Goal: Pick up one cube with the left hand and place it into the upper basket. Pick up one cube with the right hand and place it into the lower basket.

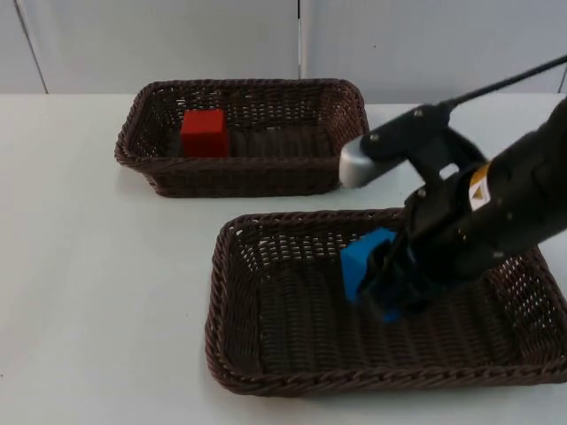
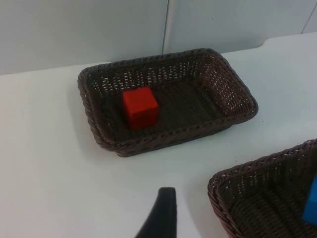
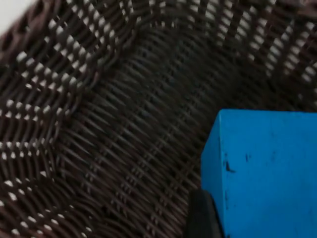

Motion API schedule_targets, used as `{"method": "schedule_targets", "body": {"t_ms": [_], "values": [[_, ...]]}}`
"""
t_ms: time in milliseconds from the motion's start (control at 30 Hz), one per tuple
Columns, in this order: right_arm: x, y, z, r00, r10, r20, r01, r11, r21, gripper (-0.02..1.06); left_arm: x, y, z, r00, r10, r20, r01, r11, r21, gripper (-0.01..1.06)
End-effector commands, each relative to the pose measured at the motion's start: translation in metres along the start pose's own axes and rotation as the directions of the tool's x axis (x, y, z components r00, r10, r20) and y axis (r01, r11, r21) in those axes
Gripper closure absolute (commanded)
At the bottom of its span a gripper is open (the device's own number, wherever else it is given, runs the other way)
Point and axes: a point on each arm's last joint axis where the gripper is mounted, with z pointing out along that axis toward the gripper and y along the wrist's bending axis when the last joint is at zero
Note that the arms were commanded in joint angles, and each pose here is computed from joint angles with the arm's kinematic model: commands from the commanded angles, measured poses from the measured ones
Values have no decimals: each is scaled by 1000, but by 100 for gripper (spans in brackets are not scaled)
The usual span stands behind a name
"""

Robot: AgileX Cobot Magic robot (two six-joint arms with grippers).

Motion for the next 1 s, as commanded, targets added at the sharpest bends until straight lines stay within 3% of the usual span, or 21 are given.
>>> {"method": "schedule_targets", "body": {"t_ms": [0,433,467,567,600,700,733,833,967], "values": [[1,2,6,1000,1,10,-1,1000,-1,105,1,0,2,1000,-6,-5,6,1000,1,24],[12,2,24,999,32,-42,-32,999,-3,100,1,0,2,1000,-6,-5,6,1000,1,24],[12,2,24,999,32,-42,-32,999,-3,95,1,0,2,1000,-6,-5,6,1000,1,24],[11,2,24,999,32,-40,-32,999,-3,67,1,0,2,1000,-6,-5,6,1000,1,24],[11,2,24,999,32,-40,-32,999,-3,67,1,0,2,1000,-6,-5,6,1000,1,24],[5,2,16,999,32,-7,-32,999,-2,39,1,0,2,1000,-6,-5,6,1000,1,24],[5,2,16,999,32,-7,-32,999,-2,39,1,0,2,1000,-6,-5,6,1000,1,24],[-8,1,-6,997,32,65,-32,999,0,25,1,0,2,1000,-6,-5,6,1000,1,24],[-21,0,-34,988,31,149,-32,999,2,25,1,0,2,1000,-6,-5,6,1000,1,24]]}}
